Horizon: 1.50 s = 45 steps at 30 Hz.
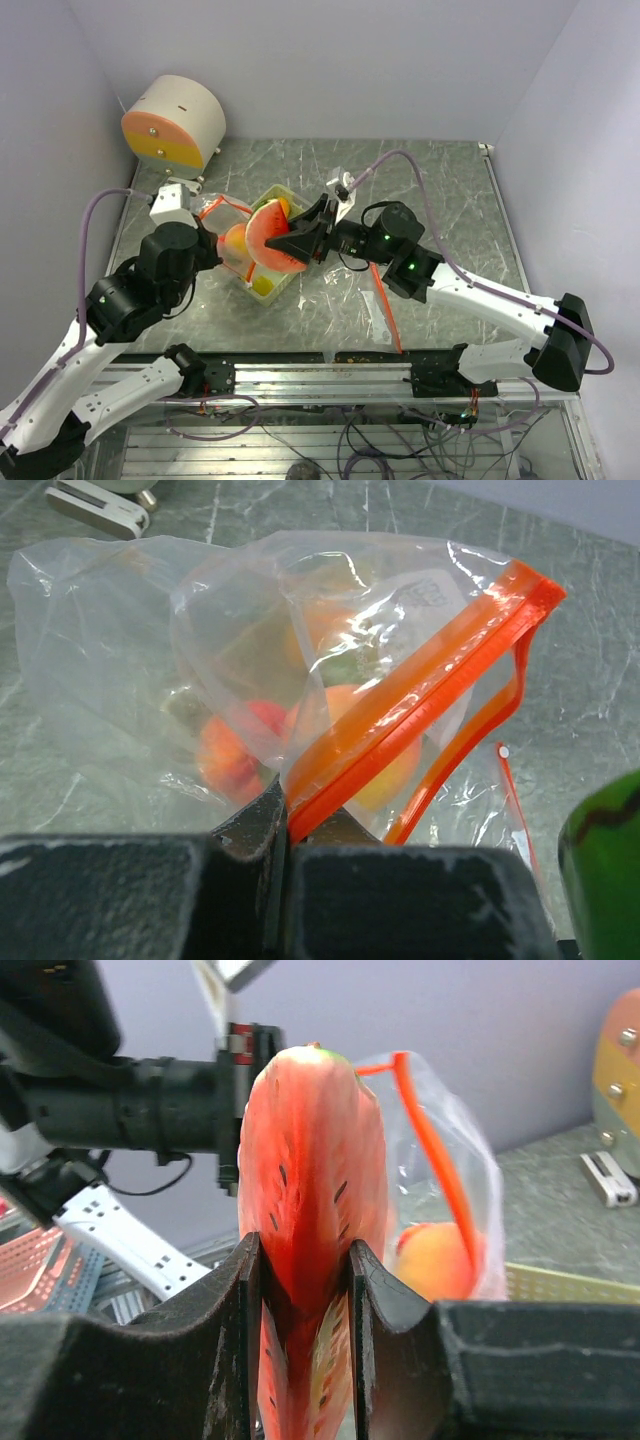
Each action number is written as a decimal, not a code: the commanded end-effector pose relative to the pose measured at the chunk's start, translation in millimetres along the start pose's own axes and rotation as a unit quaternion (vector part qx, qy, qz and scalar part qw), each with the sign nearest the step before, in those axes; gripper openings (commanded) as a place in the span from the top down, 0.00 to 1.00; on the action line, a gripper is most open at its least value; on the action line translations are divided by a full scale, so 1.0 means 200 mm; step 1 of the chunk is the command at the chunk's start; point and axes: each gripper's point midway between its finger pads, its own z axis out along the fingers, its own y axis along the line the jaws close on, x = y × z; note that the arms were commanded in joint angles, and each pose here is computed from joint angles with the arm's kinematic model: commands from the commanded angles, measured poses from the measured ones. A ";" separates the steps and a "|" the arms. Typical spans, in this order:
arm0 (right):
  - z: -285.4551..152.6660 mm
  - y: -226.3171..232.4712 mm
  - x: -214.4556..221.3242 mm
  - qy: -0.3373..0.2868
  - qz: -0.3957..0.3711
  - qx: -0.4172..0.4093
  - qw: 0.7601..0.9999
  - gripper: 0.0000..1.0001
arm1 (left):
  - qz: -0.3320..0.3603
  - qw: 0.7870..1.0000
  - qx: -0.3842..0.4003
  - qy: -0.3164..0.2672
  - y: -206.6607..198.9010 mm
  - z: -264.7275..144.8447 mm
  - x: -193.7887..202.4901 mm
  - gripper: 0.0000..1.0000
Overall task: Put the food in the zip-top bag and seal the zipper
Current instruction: Place the fake fruit in the zipper food storage bag.
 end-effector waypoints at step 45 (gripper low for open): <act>0.01 -0.23 0.45 0.108 -0.065 0.142 0.982 1.00 | -0.015 0.978 0.202 0.039 -0.49 0.17 0.17 0.93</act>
